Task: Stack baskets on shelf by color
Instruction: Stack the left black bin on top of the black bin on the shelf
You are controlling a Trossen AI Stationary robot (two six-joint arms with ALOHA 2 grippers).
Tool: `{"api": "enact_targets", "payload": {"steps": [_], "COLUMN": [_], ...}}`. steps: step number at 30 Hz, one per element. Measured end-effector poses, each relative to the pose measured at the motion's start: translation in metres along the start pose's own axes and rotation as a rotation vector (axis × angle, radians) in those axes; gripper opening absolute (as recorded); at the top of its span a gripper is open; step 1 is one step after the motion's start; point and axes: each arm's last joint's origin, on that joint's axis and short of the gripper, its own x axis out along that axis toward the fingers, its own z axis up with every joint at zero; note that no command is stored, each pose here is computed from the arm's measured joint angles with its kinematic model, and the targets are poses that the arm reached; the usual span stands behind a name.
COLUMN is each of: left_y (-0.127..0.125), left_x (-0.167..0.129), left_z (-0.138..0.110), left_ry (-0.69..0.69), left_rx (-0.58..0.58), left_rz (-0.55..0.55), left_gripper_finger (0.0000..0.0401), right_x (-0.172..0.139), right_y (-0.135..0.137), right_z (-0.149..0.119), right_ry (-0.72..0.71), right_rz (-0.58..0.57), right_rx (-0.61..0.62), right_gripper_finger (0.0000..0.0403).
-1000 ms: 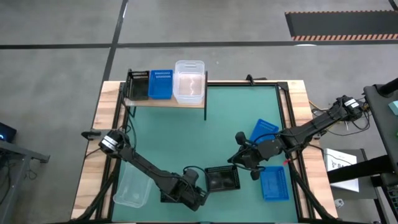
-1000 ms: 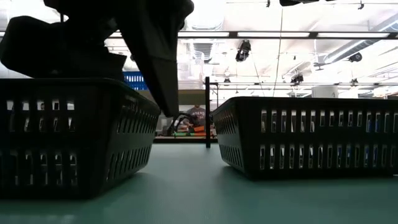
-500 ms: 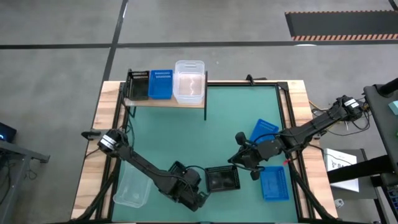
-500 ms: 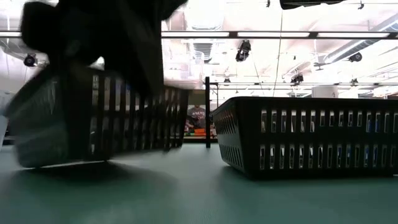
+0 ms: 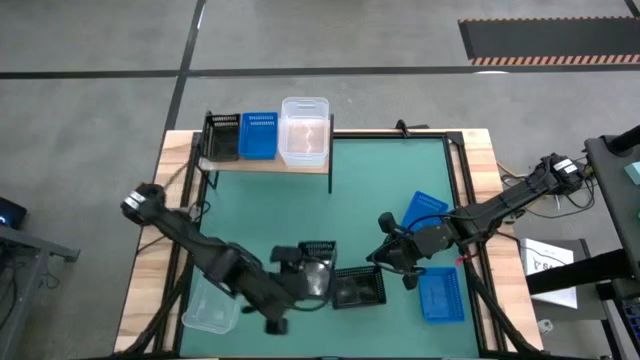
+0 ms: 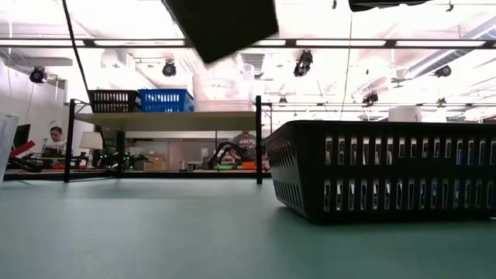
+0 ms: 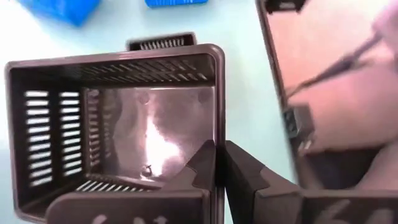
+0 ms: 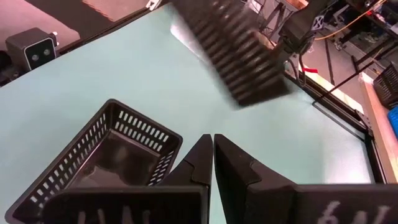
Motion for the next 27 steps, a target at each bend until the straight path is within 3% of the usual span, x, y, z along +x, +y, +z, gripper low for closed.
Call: {"api": "enact_targets", "payload": {"steps": [3,7,14,20,27], "left_y": [0.022,0.060,0.126,0.168,0.200], "left_x": [-0.034,-0.080,-0.145,-0.178,-0.200], "left_z": [-0.003,-0.013,-0.035,-0.051,-0.068], "left_ry": [0.004,0.024,0.035,0.071,0.162], "left_rx": [0.132,0.195,0.129,0.112,0.061], "left_rz": [0.082,0.289,0.498,0.618,0.725], "left_gripper_finger": [0.0002,0.0002,0.0002,0.0002,0.0002], "right_x": [0.000,0.000,0.000,0.000,0.000], "right_y": [0.000,0.000,-0.001,-0.002,-0.002], "right_z": [0.000,0.000,0.001,0.003,0.003], "right_ry": [-0.002,-0.003,-0.009,-0.028,-0.028], "right_rz": [0.000,-0.001,-0.005,-0.015,-0.015], "right_rx": [-0.002,-0.013,-0.056,-0.113,-0.137], "right_gripper_finger": [0.0009,0.0009,0.0009,0.0009,0.0009]}}
